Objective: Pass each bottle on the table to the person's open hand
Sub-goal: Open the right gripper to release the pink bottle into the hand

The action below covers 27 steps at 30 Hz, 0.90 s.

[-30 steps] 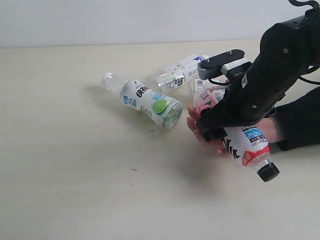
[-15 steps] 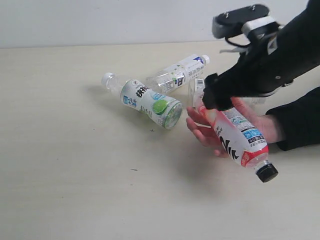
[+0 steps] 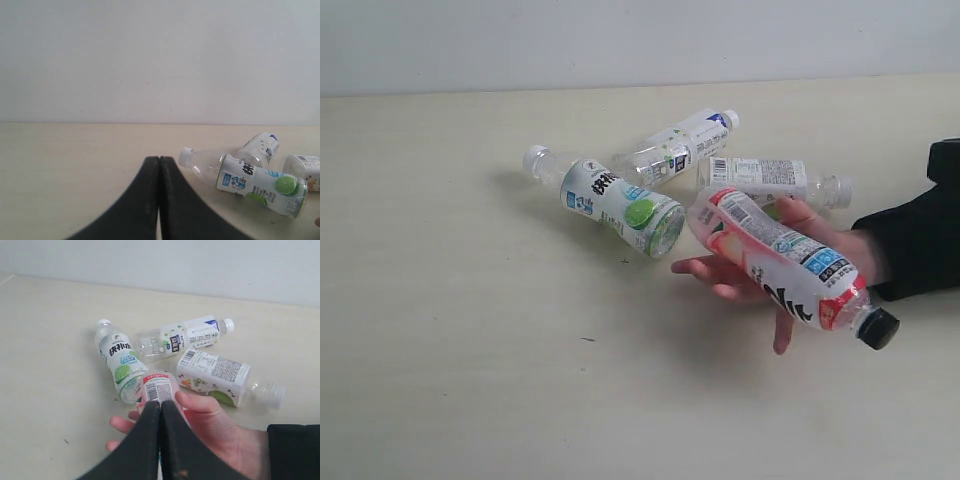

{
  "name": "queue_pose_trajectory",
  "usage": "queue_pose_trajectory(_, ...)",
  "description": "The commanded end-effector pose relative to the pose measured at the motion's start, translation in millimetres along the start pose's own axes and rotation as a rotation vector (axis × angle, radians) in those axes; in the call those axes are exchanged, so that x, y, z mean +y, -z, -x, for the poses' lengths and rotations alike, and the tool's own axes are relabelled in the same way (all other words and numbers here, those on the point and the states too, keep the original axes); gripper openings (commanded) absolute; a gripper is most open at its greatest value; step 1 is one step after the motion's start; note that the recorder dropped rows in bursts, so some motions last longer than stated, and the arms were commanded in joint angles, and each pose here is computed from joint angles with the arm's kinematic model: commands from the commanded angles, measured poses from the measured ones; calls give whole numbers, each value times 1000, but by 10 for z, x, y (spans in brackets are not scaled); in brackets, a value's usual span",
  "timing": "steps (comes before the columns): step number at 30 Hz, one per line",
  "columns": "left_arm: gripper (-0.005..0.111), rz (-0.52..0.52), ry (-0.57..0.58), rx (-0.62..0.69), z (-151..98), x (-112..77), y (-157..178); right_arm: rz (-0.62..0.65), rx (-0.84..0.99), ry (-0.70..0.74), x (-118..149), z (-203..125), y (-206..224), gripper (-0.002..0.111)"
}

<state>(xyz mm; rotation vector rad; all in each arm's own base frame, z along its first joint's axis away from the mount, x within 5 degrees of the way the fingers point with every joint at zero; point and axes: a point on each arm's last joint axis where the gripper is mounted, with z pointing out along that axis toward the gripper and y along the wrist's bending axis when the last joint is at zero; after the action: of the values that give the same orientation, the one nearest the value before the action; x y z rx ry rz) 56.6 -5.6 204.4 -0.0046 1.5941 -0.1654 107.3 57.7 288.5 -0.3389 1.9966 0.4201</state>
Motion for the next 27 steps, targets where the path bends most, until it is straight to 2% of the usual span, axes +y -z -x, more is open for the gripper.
queue_pose_trajectory(1, 1, 1, -2, -10, -1, 1, 4, -19, 84, 9, -25, -115, 14, 0)
queue_pose_trajectory(7, 1, 1, -2, -10, -1, 1, 4, -10, 40, -51, -20, -103, -34, 0)
queue_pose_trajectory(17, 1, 1, -2, -10, -1, 1, 4, -5, 5, -188, -61, -350, -192, 0)
queue_pose_trajectory(27, 1, 1, -2, -10, -1, 1, 4, -12, 53, -64, -68, -398, -192, 0)
